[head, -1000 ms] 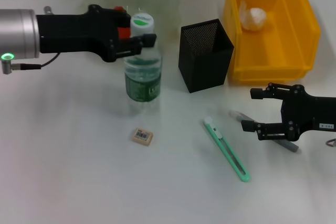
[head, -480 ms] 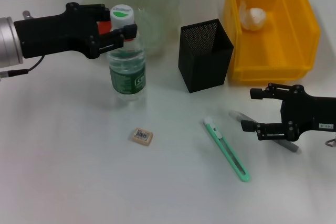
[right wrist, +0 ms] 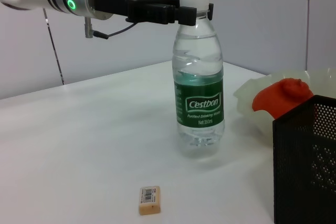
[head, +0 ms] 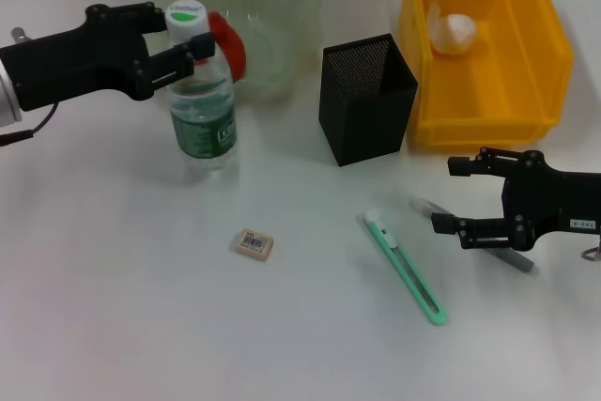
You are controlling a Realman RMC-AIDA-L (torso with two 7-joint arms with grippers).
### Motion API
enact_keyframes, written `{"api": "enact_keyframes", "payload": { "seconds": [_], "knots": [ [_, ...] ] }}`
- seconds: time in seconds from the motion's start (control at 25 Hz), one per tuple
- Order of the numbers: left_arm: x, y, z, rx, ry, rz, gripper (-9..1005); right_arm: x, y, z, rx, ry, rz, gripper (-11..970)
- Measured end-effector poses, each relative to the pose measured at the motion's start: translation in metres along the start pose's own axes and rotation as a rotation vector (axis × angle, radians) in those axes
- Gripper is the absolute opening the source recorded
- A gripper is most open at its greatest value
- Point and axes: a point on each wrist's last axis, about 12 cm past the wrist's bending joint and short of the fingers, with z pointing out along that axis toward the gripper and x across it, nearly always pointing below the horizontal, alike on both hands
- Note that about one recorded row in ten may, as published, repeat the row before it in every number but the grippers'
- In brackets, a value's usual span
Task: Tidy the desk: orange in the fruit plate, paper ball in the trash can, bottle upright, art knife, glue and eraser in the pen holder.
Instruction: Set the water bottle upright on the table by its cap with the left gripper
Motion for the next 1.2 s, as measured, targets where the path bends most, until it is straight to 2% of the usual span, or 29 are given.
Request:
{"api": "enact_keyframes", "payload": {
  "seconds": [0.52,0.6,1.2],
  "knots": [
    [0.017,0.007,-0.008,-0.120,-0.030,-0.010,451,-0.002,-0.001,0.001,-0.001,-0.001,-0.005,830],
    [0.023,0.010,-0.013,-0.167,-0.054,-0.016,451,-0.002,-0.001,0.001,-0.001,-0.001,-0.005,830],
    [0.031,0.014,-0.013,-0.244,-0.068,-0.009,453,-0.002,-0.002,0.001,0.001,-0.002,-0.008,830]
  ]
}}
